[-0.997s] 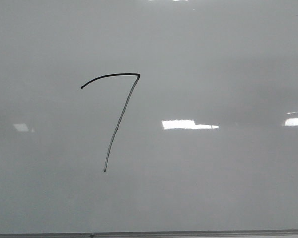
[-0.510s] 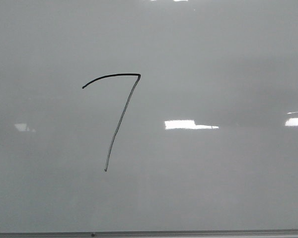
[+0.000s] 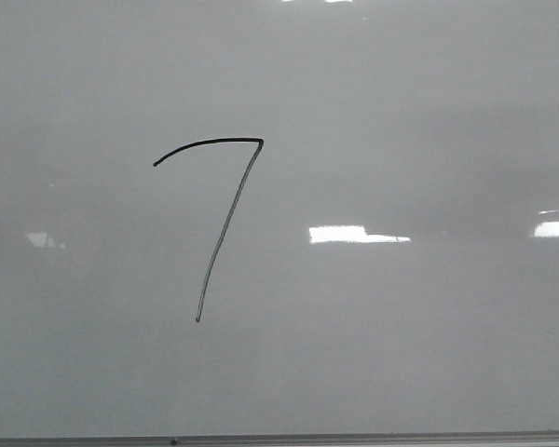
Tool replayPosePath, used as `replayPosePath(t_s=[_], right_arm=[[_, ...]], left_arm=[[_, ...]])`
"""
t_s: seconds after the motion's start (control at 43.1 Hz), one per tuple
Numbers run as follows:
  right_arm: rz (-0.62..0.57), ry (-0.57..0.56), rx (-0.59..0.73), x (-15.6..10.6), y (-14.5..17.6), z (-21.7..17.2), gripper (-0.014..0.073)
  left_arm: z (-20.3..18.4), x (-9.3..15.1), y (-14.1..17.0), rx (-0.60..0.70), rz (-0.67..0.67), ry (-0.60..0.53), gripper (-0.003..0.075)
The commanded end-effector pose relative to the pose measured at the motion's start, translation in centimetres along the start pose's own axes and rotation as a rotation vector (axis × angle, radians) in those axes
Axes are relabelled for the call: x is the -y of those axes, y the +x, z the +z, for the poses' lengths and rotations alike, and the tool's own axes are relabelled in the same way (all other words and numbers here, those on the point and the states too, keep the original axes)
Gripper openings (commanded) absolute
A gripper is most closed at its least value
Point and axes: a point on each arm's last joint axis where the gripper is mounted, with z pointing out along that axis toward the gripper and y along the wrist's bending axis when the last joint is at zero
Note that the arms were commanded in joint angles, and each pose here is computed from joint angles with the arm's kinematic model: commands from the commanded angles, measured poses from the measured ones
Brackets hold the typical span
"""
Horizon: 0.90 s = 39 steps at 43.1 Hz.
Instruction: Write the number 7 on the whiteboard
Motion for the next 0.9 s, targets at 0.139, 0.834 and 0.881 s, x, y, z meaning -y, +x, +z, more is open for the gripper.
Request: replayPosePath(t_s=[0.139, 0.834, 0.881], right_arm=[[0.018, 0.032, 0.07, 0.2, -1.3, -0.2, -0.0068], [0.018, 0.032, 0.07, 0.2, -1.3, -0.2, -0.0068], [0.018, 0.032, 0.07, 0.2, -1.3, -0.2, -0.0068]], left_arm=[[-4.0, -0.1, -2.8, 0.18, -0.005, -0.017, 0.0481], [-20.0, 1.5, 5.4, 0.675, 0.008, -0.021, 0.0008], [-20.5, 1.6, 5.8, 0.698, 0.011, -0.02, -0.002]])
